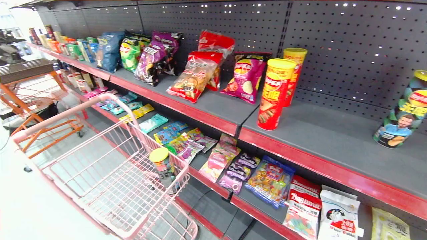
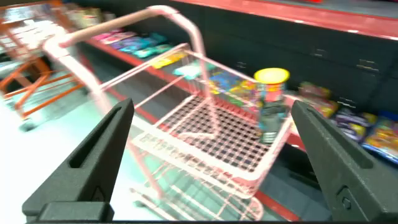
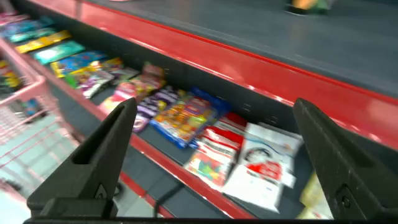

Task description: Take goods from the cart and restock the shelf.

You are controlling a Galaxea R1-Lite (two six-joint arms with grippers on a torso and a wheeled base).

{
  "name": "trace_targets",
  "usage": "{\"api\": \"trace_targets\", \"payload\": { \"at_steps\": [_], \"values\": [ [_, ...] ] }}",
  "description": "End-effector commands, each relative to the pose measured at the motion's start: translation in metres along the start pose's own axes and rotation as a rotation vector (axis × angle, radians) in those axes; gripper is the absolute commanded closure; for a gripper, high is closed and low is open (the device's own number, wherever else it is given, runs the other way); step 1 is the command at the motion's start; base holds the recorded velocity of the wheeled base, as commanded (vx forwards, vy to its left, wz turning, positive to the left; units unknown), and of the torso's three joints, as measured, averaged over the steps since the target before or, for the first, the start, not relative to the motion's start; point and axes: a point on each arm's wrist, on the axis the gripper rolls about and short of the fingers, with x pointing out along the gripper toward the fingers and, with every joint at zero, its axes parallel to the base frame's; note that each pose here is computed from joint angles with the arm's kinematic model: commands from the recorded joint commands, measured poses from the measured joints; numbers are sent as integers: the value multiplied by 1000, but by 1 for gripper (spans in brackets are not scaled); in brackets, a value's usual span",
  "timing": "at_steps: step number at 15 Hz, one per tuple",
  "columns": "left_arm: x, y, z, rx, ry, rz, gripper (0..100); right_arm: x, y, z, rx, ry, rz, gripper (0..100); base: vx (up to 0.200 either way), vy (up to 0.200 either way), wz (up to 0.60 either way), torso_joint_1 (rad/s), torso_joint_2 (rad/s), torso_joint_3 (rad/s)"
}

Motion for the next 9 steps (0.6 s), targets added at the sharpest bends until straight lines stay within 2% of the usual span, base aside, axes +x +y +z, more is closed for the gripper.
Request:
{"api": "trace_targets", "payload": {
  "at_steps": [1, 2, 9],
  "values": [
    [0, 0, 0, 0, 1, 2, 0, 0, 0, 0, 0, -1, 0, 0, 0, 0, 600, 12, -2, 7],
    [0, 0, 0, 0, 1, 0, 0, 0, 0, 0, 1, -1, 0, 0, 0, 0, 600, 7, 2, 2],
    [0, 0, 0, 0, 1, 2, 0, 0, 0, 0, 4, -1, -3, 0, 0, 0, 0, -9, 16, 11]
  ]
}}
